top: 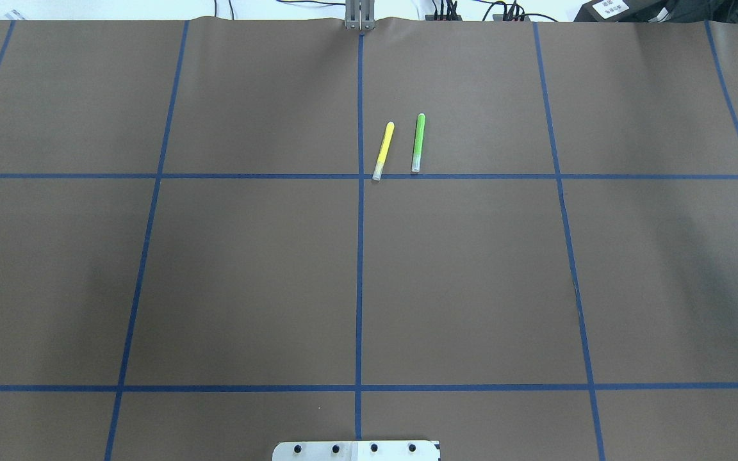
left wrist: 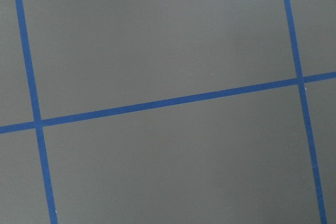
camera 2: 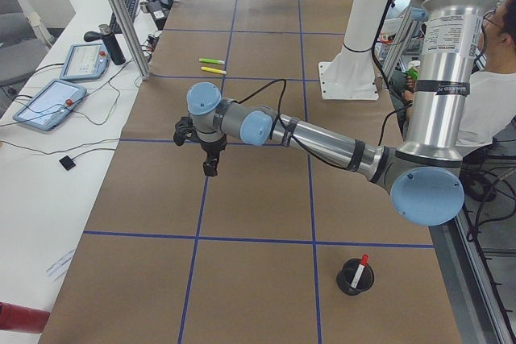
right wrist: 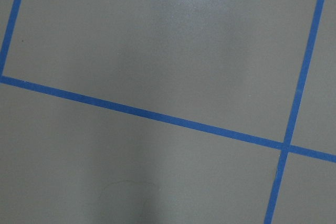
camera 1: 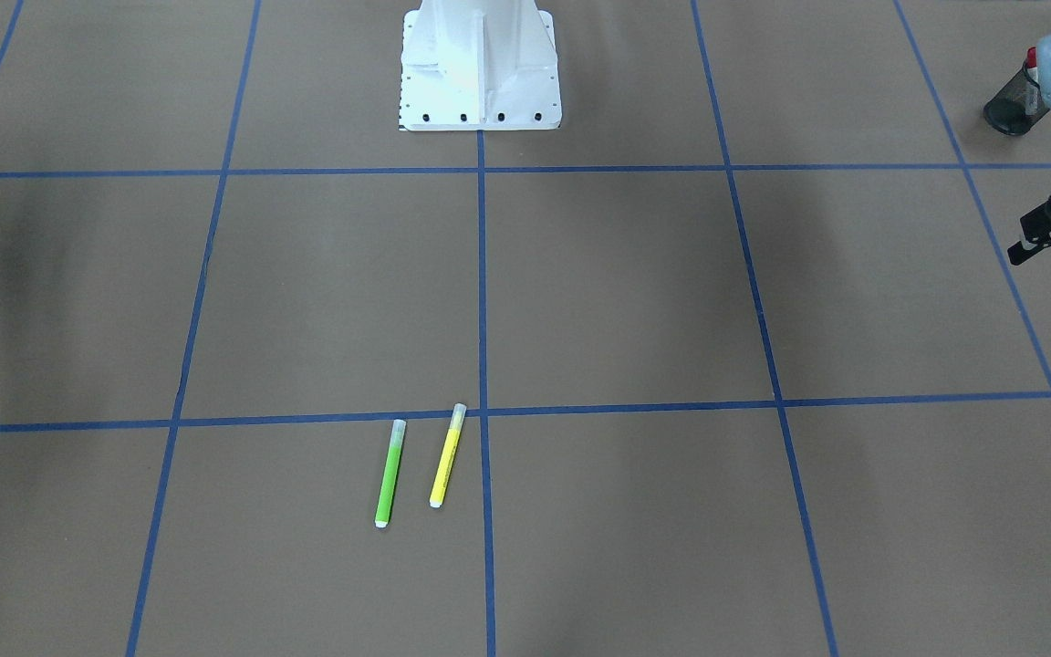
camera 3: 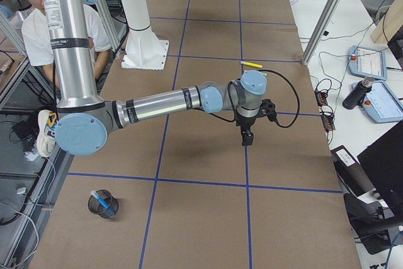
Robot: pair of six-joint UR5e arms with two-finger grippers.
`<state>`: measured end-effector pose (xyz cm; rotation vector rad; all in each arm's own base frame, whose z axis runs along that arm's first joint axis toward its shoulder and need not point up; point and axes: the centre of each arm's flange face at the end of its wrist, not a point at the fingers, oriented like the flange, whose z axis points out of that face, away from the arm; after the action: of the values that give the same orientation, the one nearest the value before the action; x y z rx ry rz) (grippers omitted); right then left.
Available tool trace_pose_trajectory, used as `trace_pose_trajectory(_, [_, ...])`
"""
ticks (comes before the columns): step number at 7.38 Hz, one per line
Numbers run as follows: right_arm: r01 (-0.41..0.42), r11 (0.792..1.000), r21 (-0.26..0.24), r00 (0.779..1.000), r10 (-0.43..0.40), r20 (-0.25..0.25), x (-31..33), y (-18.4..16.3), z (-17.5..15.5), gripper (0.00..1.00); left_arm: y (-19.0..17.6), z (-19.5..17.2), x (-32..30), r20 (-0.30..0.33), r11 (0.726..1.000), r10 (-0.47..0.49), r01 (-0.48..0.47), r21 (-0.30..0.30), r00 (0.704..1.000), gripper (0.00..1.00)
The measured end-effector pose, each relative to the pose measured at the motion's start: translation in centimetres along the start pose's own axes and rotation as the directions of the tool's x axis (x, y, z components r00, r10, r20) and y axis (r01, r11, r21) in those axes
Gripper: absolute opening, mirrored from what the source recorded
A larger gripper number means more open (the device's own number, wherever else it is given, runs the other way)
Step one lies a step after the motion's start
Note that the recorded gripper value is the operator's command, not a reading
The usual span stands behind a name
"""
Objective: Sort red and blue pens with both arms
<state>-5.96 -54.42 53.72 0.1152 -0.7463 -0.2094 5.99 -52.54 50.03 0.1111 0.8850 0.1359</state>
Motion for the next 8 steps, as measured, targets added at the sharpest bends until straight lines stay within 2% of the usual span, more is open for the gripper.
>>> trace_pose_trajectory(8, [-0.003,1.000,-0.011,1.000,0.003,0.004,-0.2,0.3,0.6,1.00,0.3,0.8,-1.1,0.011,1.000,-0.016,0.016,-0.012,1.000,1.00])
